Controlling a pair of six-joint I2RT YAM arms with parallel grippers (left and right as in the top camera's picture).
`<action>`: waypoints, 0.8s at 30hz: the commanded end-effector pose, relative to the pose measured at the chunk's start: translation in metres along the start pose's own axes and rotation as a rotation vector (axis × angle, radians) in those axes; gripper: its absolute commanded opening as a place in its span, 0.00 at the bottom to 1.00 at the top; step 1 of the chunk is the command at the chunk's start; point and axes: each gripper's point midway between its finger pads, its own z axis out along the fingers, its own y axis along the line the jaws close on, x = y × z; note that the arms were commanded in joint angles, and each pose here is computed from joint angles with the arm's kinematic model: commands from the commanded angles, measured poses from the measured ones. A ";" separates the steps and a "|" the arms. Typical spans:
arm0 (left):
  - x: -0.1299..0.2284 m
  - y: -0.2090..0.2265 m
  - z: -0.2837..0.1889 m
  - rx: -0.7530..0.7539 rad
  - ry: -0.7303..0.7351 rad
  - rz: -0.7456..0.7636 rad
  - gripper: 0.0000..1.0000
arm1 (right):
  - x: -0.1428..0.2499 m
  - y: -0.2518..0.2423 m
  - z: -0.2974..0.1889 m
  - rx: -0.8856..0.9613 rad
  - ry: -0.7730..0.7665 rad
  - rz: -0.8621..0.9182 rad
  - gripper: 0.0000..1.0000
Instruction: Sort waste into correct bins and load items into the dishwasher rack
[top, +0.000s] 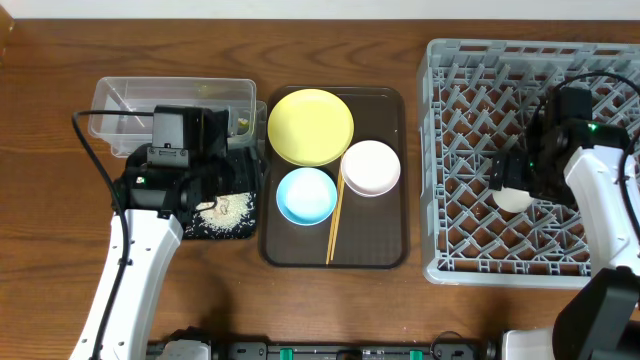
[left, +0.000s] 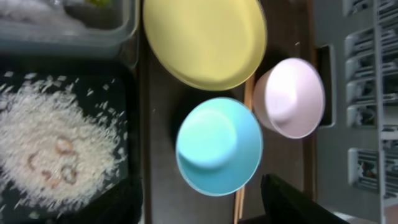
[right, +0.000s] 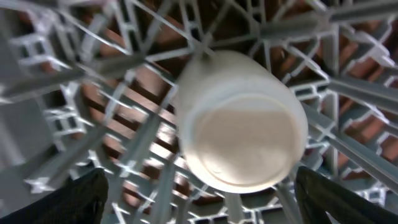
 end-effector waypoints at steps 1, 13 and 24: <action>0.001 0.024 -0.004 -0.136 -0.004 -0.033 0.64 | -0.027 0.027 -0.042 -0.154 -0.158 -0.027 0.89; 0.019 0.075 -0.020 -0.439 -0.004 -0.253 0.65 | -0.044 0.169 -0.092 -0.516 -0.422 -0.476 0.82; 0.019 0.075 -0.020 -0.439 -0.004 -0.252 0.70 | -0.020 0.230 -0.006 -0.320 -0.284 -0.647 0.78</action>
